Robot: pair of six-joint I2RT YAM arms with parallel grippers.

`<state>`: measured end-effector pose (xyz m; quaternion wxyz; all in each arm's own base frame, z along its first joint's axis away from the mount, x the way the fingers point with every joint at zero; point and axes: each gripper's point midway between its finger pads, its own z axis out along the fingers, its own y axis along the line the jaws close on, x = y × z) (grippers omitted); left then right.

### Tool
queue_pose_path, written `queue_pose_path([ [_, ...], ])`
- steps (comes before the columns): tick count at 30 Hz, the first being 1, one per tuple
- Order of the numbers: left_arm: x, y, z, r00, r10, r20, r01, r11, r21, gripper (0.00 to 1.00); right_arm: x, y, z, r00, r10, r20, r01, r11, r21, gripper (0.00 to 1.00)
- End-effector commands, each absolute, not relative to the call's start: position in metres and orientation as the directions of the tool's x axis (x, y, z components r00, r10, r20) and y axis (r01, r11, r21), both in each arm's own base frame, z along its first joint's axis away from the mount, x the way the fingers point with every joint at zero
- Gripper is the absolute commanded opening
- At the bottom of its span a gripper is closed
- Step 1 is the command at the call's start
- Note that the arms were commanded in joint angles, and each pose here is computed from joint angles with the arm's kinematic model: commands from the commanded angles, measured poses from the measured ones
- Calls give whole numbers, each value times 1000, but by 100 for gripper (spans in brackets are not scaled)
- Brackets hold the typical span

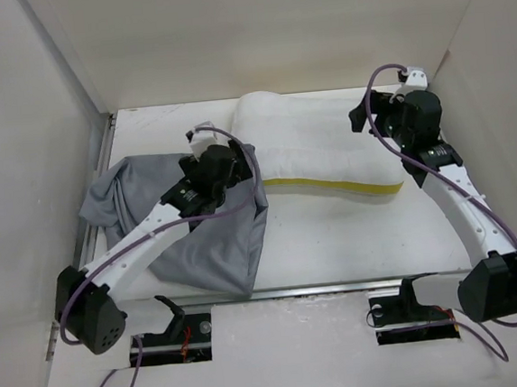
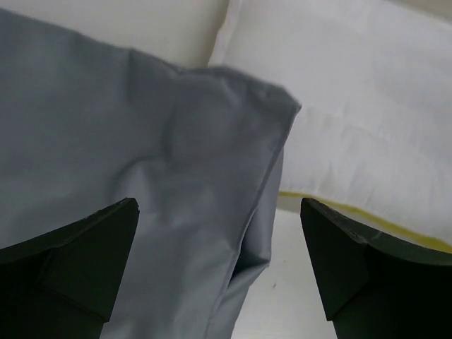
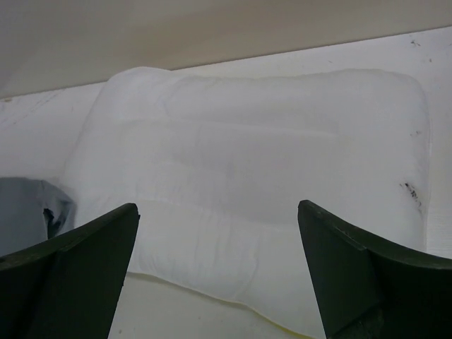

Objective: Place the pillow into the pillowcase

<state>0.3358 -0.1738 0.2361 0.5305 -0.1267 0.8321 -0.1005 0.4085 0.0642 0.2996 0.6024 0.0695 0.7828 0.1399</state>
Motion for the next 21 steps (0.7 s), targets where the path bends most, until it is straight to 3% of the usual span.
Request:
queue_pose_path([
  [1,314,-195,171,-597,-206,-775,-57,975,-216,100,414,93,307,-269,161,-950,-197,956,218,99],
  [7,300,-217,107,-734,-128,-667,-43,989,-143,100,429,155,273,-331,-76,-941,-306,952,31,99],
  [13,301,-219,65,-793,-92,-602,-68,996,-62,89,466,204,186,-459,-275,-845,-373,923,-98,99],
  [14,305,-217,62,-796,-98,-598,-81,995,-56,81,476,209,189,-456,-274,-847,-373,923,-97,99],
  [17,305,-207,39,-826,-119,-551,-126,992,-24,69,495,216,151,-536,-287,-794,-355,930,-97,99],
  [18,306,-203,35,-833,-127,-539,-138,990,-21,57,499,215,126,-582,-293,-759,-338,935,-102,99],
  [21,314,-204,33,-830,-138,-541,-148,989,-24,39,502,197,104,-646,-250,-721,-249,962,-111,84],
])
